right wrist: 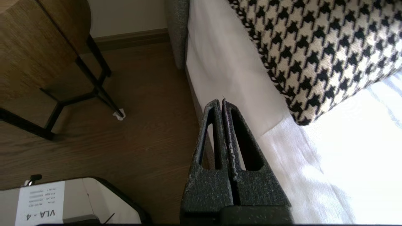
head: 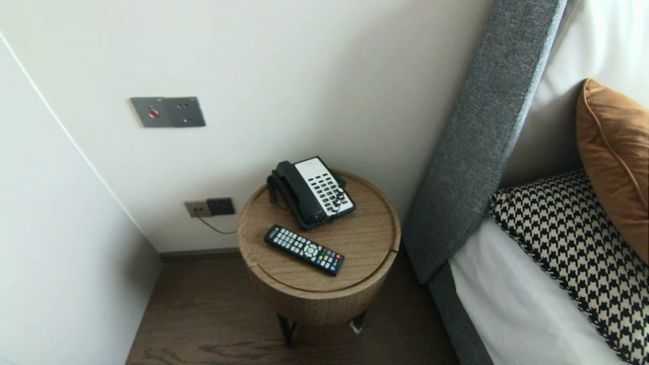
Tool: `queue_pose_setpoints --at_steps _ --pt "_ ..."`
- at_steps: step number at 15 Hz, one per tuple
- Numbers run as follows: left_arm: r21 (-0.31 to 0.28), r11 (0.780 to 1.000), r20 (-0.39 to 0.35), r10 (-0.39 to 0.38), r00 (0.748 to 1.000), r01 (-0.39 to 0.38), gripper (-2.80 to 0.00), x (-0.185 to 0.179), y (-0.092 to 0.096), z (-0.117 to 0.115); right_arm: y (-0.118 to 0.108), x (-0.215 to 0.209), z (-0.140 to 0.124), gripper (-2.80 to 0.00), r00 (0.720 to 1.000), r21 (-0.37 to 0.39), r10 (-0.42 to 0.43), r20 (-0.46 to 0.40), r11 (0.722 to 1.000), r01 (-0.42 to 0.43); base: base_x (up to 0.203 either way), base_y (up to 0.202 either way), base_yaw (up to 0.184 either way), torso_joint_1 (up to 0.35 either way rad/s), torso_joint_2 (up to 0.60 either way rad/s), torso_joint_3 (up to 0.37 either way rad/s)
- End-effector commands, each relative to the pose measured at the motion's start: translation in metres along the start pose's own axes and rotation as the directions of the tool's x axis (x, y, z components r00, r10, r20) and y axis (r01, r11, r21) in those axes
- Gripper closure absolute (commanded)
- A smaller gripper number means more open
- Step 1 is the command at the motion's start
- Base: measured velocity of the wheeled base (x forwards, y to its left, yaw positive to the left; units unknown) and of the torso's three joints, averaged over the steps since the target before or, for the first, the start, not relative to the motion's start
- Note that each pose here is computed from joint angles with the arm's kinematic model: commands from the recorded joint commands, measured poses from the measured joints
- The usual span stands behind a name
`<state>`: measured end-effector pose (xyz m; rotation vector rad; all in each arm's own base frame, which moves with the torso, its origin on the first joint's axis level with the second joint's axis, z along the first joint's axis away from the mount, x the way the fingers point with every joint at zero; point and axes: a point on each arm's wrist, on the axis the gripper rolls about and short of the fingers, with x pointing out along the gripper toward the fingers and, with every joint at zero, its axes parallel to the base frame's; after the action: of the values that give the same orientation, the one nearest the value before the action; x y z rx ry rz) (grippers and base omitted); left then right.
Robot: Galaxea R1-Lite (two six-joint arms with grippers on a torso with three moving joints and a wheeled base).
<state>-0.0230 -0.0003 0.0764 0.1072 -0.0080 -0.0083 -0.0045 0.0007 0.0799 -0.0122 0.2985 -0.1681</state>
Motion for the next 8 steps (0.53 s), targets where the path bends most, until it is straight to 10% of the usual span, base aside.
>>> queue_pose_setpoints --at_steps 1,8 --pt "0.000 1.000 0.002 0.000 1.000 0.000 0.00 -0.0001 0.0000 0.0004 -0.0003 0.0003 -0.0005 0.00 0.997 -0.020 0.070 -0.005 0.997 -0.071 0.000 0.000 0.000 0.000 0.00 0.000" --pt "0.000 1.000 0.002 0.000 1.000 0.000 0.00 -0.0001 0.0000 0.0004 -0.0005 0.0004 0.0001 0.00 0.995 -0.017 0.100 0.011 0.995 -0.100 0.000 0.000 0.000 0.000 0.00 0.000"
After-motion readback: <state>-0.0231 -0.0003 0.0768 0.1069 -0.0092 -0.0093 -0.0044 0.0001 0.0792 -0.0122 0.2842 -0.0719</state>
